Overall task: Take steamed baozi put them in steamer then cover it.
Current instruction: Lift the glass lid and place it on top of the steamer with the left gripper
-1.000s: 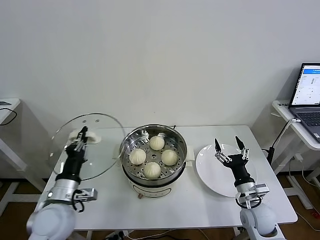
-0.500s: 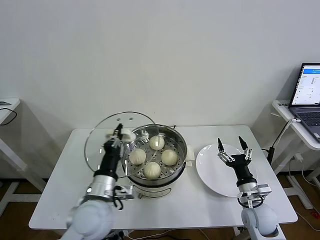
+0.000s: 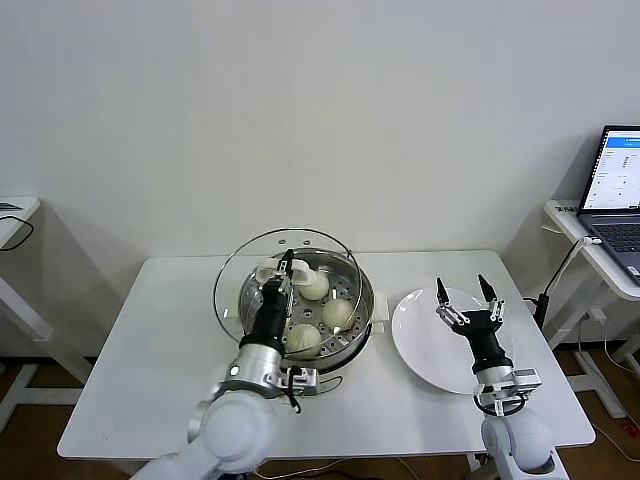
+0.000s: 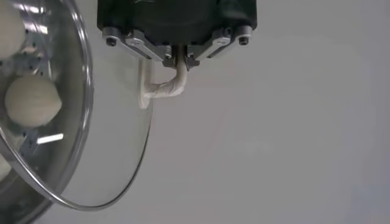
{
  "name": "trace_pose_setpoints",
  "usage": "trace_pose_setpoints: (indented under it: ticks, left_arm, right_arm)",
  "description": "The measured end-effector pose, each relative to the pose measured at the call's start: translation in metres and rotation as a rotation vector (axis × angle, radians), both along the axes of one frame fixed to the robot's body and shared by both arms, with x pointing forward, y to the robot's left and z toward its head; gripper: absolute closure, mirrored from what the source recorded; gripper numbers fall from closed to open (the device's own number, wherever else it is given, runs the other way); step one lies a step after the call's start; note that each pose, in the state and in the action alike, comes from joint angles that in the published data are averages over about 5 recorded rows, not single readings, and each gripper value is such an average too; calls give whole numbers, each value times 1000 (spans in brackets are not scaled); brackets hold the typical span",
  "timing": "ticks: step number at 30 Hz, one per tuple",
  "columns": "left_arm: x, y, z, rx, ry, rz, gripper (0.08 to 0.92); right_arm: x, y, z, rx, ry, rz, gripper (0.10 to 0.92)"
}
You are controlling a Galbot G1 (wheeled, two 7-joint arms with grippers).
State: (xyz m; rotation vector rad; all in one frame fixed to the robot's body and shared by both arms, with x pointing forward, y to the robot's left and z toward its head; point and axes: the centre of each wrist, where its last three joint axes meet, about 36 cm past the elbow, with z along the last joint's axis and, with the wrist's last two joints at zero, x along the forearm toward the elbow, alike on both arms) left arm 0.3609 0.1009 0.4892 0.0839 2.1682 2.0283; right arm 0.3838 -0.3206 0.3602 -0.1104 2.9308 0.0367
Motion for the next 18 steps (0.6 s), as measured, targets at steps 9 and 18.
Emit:
trace_pose_setpoints:
  ticks: [9, 18]
  left_arm:
    - [9, -21, -6, 15, 25, -31, 811]
    - [21, -32, -14, 24, 51, -21, 811]
  right_arm:
    - [0, -1, -4, -2, 4, -7, 200]
    - [1, 0, -7, -1, 6, -9, 200]
